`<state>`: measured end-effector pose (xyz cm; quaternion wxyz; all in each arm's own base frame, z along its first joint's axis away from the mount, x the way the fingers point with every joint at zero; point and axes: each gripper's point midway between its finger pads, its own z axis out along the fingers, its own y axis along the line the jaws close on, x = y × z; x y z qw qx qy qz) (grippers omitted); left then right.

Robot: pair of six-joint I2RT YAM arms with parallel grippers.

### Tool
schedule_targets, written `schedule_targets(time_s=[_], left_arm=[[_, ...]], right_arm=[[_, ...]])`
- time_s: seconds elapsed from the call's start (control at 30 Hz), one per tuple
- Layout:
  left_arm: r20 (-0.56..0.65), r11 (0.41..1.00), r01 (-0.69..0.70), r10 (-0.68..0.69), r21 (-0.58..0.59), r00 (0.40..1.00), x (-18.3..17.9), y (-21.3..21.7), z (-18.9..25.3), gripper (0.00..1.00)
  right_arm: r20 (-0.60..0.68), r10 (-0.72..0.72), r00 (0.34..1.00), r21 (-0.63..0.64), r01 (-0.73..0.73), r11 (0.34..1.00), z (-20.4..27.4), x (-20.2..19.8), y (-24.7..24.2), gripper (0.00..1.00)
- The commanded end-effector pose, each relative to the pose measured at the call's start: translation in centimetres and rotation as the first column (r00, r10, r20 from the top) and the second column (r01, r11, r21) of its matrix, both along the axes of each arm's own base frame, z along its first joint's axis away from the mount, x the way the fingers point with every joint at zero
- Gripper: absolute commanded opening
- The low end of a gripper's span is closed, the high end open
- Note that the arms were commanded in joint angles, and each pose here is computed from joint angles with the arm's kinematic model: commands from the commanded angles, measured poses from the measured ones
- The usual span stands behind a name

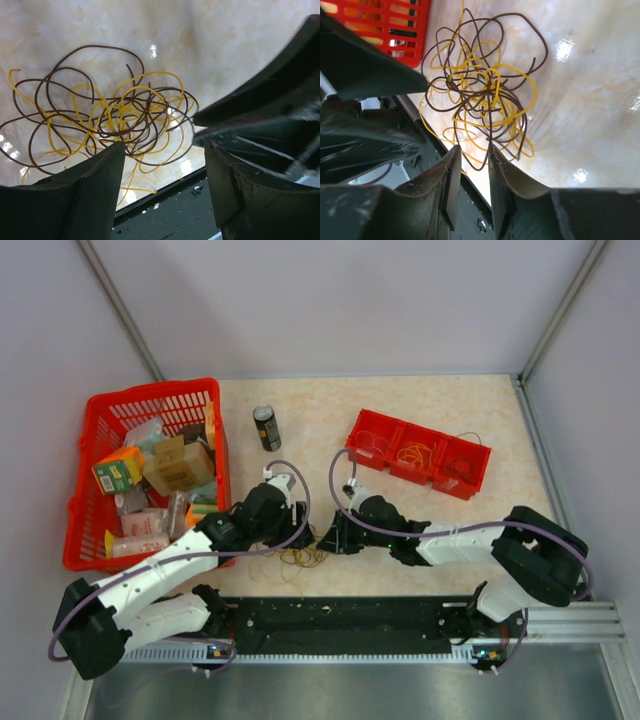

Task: Untangle the cables

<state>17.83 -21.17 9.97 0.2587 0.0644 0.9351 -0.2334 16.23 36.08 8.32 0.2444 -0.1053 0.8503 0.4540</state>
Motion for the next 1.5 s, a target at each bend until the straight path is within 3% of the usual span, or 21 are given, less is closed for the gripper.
schedule_targets(time_s=[0.0,0.1,0.23,0.33,0.53,0.67,0.7,0.77,0.8,1.07,1.27,1.47], left_arm=[[0.109,0.994,-0.058,0.068,-0.09,0.992,1.0,0.1,2.1,0.69],[0.099,0.992,-0.073,0.084,-0.106,0.991,0.9,0.2,2.3,0.65],[0.099,0.989,-0.068,0.081,-0.129,0.992,0.9,-0.2,2.8,0.64],[0.099,0.99,-0.061,0.074,-0.131,0.992,0.9,-0.4,3.0,0.62],[0.089,0.988,-0.063,0.076,-0.139,0.993,0.8,-0.5,2.7,0.61],[0.07,0.986,-0.107,0.117,-0.127,0.991,1.0,-0.2,2.6,0.57],[0.072,0.984,-0.121,0.131,-0.13,0.989,1.2,-0.1,2.7,0.54],[0.076,0.98,-0.148,0.159,-0.134,0.984,1.7,-0.2,2.3,0.52],[0.064,0.978,-0.158,0.168,-0.135,0.984,1.9,-0.4,1.7,0.52],[-0.133,0.978,-0.207,0.207,0.015,0.969,2.8,-2.2,-3.4,0.37],[-0.114,0.972,-0.236,0.235,0.0,0.965,2.9,-1.5,-4.0,0.38],[-0.059,0.954,-0.301,0.301,0.018,0.952,3.5,1.3,-3.8,0.41]], right_arm=[[0.001,0.013,1.0,0.091,-0.013,0.996,1.1,-0.1,1.9,0.24],[-0.001,0.011,1.0,0.064,-0.011,0.998,0.6,0.0,1.7,0.27],[0.013,0.004,1.0,0.026,-0.005,1.0,0.5,-0.1,0.9,0.45],[0.02,-0.014,1.0,-0.009,0.014,1.0,0.4,-0.4,-0.4,0.47],[0.011,0.003,1.0,0.032,-0.003,0.999,0.5,-0.8,0.3,0.36],[-0.009,0.029,1.0,0.082,-0.028,0.996,0.7,-0.6,2.3,0.34],[0.001,0.031,1.0,0.083,-0.031,0.996,0.8,-0.4,2.5,0.3],[0.009,0.034,0.999,0.067,-0.035,0.997,1.3,-0.4,2.4,0.11],[0.018,0.041,0.999,0.065,-0.042,0.997,2.4,-0.6,2.2,0.0],[0.266,-0.074,0.961,0.175,0.028,0.984,18.2,-1.8,-4.9,0.0],[0.527,-0.213,0.823,0.218,0.111,0.97,32.0,-0.4,-10.0,0.0],[0.681,-0.339,0.649,0.311,0.163,0.936,43.0,-1.0,-16.0,0.0]])
